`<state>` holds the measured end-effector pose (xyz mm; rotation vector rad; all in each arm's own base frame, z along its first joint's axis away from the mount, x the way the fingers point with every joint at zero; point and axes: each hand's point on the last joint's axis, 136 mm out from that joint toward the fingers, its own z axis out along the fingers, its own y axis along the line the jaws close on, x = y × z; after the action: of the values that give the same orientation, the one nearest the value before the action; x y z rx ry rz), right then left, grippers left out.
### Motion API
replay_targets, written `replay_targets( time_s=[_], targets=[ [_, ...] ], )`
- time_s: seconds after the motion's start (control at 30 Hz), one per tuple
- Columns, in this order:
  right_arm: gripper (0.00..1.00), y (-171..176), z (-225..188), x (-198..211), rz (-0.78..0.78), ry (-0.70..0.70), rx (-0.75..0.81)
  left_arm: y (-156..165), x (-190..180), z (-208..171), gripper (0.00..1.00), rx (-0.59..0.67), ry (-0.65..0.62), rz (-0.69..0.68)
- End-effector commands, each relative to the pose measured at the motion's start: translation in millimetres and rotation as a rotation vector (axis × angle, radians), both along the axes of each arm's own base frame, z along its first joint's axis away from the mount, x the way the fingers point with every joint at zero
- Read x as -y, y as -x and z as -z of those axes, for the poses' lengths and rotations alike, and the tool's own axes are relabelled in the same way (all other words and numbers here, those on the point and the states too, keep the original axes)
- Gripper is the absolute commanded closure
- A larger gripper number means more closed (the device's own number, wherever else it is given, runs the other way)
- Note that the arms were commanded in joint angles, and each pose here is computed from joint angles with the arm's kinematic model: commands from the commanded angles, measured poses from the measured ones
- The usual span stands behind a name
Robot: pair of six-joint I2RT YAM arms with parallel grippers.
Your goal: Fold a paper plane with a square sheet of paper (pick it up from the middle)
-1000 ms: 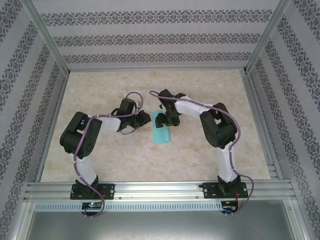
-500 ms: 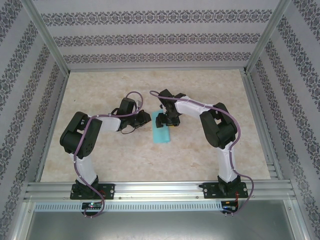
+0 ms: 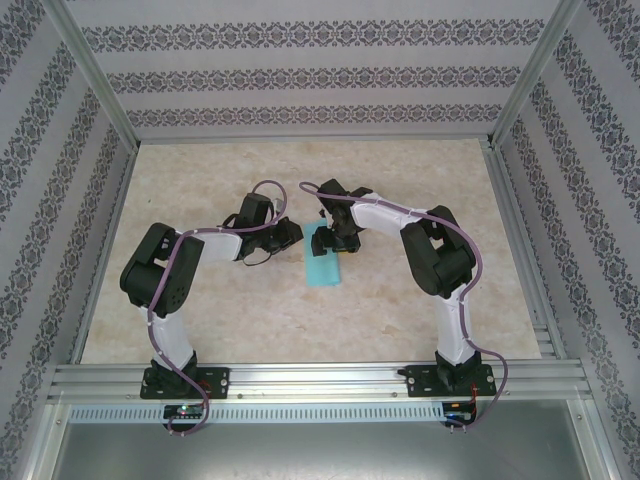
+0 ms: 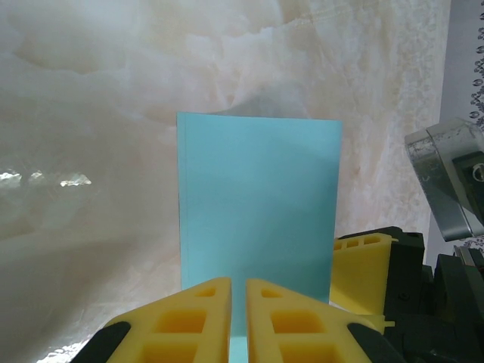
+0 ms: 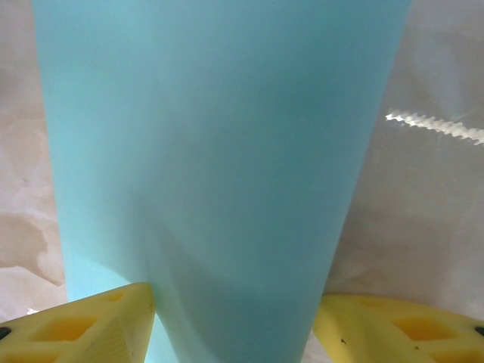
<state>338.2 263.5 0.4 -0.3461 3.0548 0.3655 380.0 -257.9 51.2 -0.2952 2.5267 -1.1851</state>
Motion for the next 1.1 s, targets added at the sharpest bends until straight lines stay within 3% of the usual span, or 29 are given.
replay_targets(
  time_s=[0.0, 1.07],
  targets=[
    [0.35, 56.7, 109.1, 56.3, 0.032, 0.225, -0.233, -0.8, 13.3, -2.0, 0.85, 0.014, 0.014, 0.034],
    [0.33, 63.4, 120.5, 60.6, 0.009, 0.259, -0.251, 2.3, 26.2, 8.2, 0.88, -0.038, -0.024, 0.085]
  ],
)
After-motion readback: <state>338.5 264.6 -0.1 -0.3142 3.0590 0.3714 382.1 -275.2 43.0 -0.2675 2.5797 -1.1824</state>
